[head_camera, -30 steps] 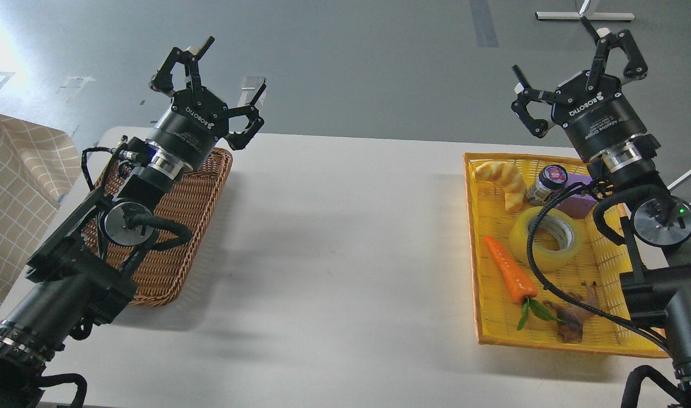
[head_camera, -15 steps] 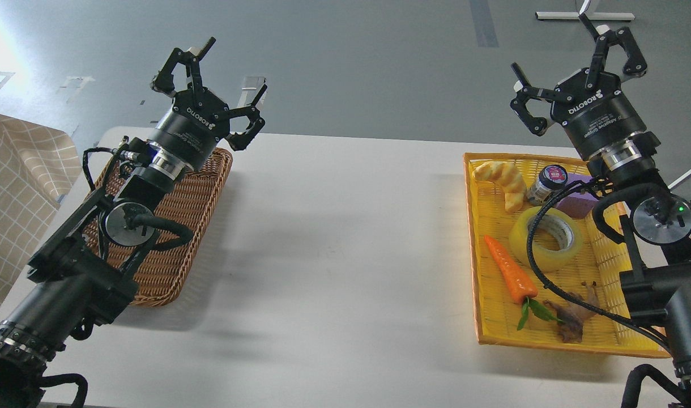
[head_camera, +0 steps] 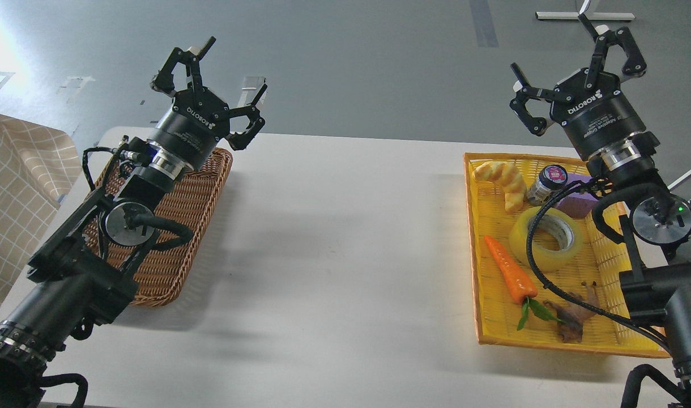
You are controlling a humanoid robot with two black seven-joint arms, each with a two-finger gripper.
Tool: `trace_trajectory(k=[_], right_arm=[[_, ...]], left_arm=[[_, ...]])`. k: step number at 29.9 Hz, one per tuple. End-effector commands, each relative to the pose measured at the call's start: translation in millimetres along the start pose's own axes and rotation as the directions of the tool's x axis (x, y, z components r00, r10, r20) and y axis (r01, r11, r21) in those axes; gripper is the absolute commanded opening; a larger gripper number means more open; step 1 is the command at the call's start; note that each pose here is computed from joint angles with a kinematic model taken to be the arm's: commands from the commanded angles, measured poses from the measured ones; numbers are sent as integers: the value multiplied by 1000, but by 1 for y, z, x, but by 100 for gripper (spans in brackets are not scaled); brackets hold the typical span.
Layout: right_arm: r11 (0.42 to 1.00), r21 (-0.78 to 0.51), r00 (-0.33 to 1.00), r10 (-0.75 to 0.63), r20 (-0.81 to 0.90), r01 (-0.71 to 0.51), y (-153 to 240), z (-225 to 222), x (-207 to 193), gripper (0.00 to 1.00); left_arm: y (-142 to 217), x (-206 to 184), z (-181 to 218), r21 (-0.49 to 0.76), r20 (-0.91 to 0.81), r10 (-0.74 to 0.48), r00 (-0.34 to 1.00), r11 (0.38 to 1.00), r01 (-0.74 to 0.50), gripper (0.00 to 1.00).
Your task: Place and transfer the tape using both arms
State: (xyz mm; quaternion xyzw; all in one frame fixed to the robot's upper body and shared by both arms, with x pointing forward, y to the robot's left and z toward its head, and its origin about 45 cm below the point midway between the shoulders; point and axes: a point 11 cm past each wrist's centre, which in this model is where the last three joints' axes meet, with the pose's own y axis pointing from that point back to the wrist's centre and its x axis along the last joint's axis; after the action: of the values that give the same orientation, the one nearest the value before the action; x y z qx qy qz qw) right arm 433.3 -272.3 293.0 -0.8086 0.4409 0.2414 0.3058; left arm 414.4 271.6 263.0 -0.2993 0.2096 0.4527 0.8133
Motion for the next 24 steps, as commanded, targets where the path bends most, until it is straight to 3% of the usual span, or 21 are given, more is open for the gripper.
trace_trajectory(k=[1, 24], right_arm=[[1000, 0, 1000, -1, 0, 1, 0, 0, 0, 100], [1000, -26, 999, 4, -45, -5, 1, -3, 1, 100]], left_arm=[[0, 0, 1, 0, 1, 0, 1000, 1000, 0, 98], [0, -1, 1, -2, 0, -2, 1000, 1000, 2, 98]])
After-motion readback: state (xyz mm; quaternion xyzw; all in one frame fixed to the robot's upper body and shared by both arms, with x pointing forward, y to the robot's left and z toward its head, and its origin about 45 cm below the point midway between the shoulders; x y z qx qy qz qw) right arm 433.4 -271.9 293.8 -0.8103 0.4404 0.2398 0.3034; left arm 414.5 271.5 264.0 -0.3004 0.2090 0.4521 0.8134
